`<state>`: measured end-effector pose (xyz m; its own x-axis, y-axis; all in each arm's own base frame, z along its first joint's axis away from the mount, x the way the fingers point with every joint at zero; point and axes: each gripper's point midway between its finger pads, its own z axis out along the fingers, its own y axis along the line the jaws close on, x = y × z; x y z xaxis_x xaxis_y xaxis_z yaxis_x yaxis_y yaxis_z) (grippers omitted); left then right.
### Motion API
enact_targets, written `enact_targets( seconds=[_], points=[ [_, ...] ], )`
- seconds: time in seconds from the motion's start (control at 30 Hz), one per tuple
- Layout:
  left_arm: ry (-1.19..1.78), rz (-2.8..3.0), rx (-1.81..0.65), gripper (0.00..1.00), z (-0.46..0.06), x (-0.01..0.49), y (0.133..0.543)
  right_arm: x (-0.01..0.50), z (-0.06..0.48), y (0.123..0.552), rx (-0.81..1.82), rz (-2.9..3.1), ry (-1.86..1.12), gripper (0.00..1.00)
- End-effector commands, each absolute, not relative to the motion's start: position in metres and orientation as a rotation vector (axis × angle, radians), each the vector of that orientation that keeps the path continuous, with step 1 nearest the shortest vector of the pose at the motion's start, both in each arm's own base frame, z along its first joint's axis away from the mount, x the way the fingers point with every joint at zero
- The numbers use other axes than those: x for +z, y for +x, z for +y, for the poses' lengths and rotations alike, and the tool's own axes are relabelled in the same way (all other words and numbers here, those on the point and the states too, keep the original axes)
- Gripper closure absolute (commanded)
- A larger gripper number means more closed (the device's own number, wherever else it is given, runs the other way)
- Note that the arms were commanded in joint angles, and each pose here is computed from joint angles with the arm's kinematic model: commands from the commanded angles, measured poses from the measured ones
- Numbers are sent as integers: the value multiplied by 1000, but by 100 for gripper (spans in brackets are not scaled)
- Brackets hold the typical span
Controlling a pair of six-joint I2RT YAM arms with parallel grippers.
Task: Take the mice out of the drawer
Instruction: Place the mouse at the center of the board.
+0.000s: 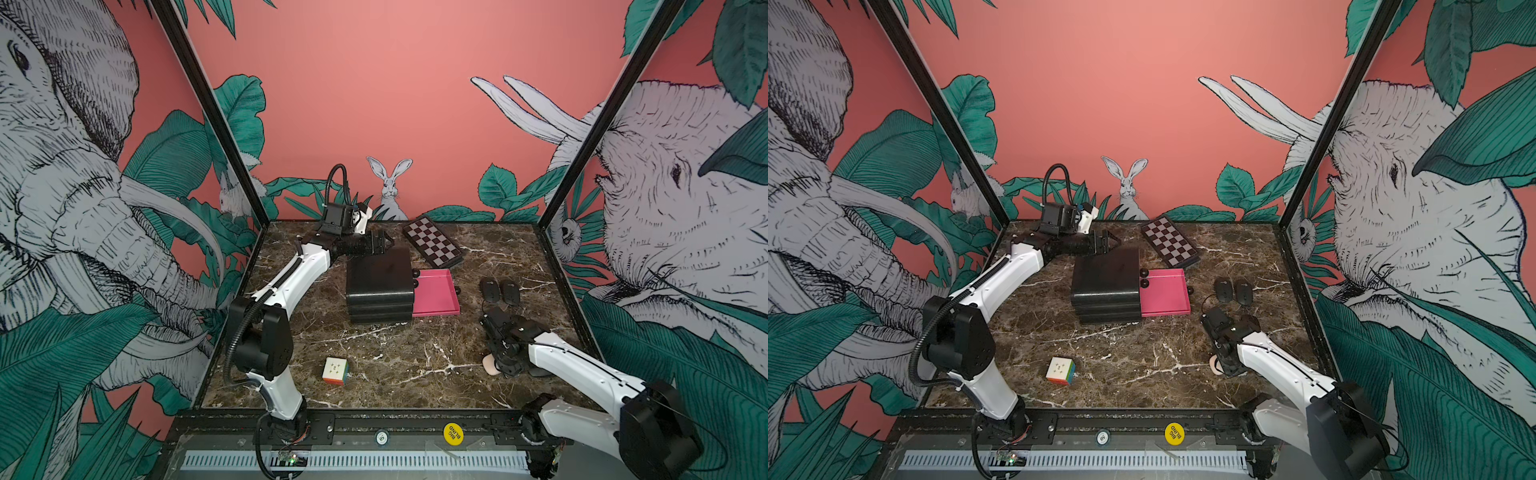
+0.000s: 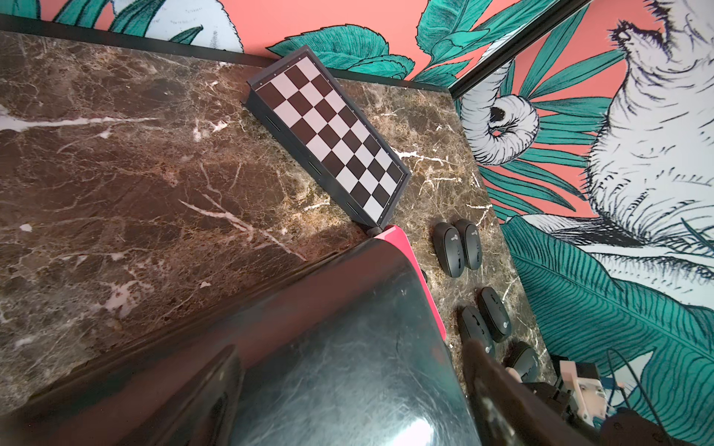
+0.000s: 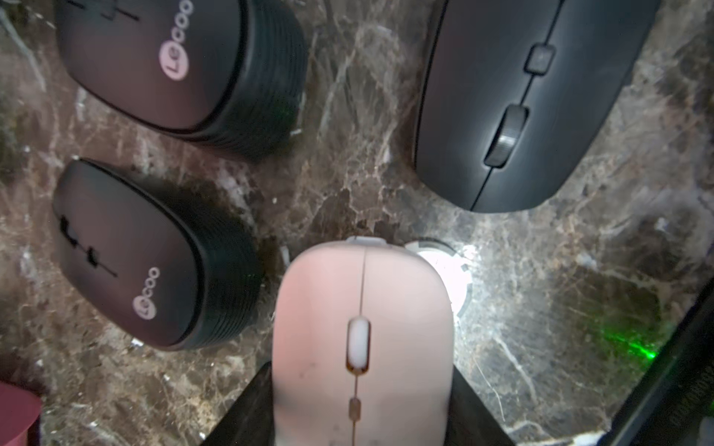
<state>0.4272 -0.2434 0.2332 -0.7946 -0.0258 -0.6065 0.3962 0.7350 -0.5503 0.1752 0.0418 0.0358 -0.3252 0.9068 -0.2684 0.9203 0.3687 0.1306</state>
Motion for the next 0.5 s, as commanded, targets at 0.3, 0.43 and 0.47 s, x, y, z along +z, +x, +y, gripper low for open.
enact_targets(
  seconds=[0.3, 0.43, 0.47],
  points=[
    [190, 2548, -905, 8, -233, 190, 403, 19, 41, 172, -72, 2354, 1615, 54],
    [184, 2553, -906, 8, -233, 188, 402, 20, 36, 163, -94, 2356, 1625, 53],
    [185, 2554, -908, 9, -233, 188, 402, 20, 36, 163, -87, 2358, 1620, 52]
  ],
)
